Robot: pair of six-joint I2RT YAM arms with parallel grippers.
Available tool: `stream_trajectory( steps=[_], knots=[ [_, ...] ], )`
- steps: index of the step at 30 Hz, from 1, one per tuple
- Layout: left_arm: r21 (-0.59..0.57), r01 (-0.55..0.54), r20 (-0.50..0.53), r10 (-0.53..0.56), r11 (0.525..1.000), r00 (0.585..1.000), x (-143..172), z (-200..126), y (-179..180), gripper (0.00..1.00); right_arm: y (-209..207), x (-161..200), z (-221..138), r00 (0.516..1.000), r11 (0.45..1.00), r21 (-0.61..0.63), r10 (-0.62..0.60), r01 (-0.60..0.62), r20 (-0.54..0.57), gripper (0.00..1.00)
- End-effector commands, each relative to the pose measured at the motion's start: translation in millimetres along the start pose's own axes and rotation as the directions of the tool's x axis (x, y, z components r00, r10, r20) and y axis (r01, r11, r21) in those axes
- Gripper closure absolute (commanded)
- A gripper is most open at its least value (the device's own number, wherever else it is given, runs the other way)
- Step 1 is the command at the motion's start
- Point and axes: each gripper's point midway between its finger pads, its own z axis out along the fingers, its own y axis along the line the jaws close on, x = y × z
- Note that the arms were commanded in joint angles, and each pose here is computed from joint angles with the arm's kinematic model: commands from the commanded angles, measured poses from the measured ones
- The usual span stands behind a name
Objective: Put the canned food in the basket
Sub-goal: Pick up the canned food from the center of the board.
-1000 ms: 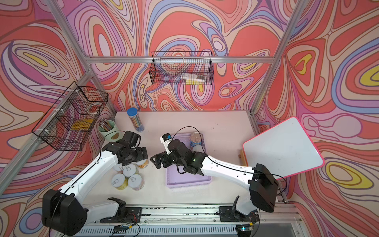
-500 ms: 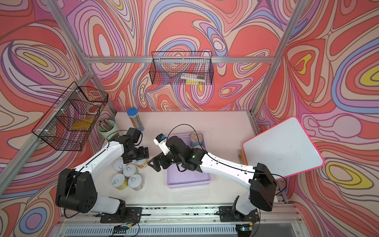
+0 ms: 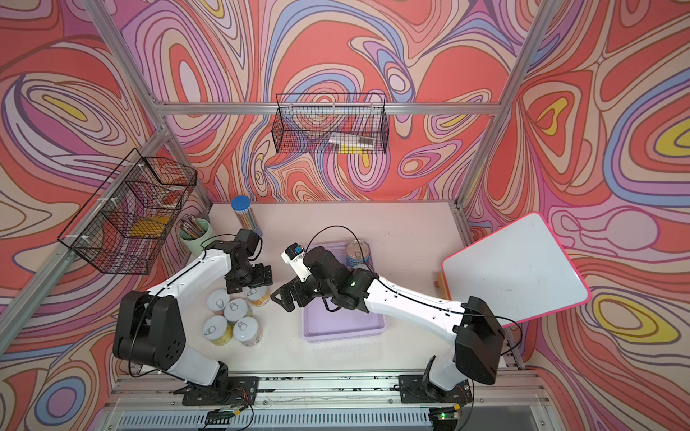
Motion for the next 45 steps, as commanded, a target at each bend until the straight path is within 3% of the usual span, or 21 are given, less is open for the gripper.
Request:
stream_trajectory(
  steps=[1,10,21,45],
  knots=[
    [-0.033,-0.01,-0.023,0.009,0.999,1.0,0,0,6,0.04,-1,-2,-6,1.0,1.0,0.005,-0.003,0.003,0.011,0.02],
    [-0.025,-0.009,-0.043,0.008,1.0,0.999,-1,8,3,0.08,3,-1,-6,1.0,0.999,-0.028,-0.016,0.016,0.013,0.02],
    [-0.027,-0.008,-0.066,0.007,1.0,0.998,2,15,2,0.12,-4,-22,-24,0.987,0.999,0.036,-0.019,0.013,0.162,0.02],
    [-0.029,-0.001,-0.079,-0.001,1.0,0.997,9,15,5,0.23,-6,-20,-22,0.989,0.999,0.04,-0.009,0.003,0.145,0.02]
  ],
)
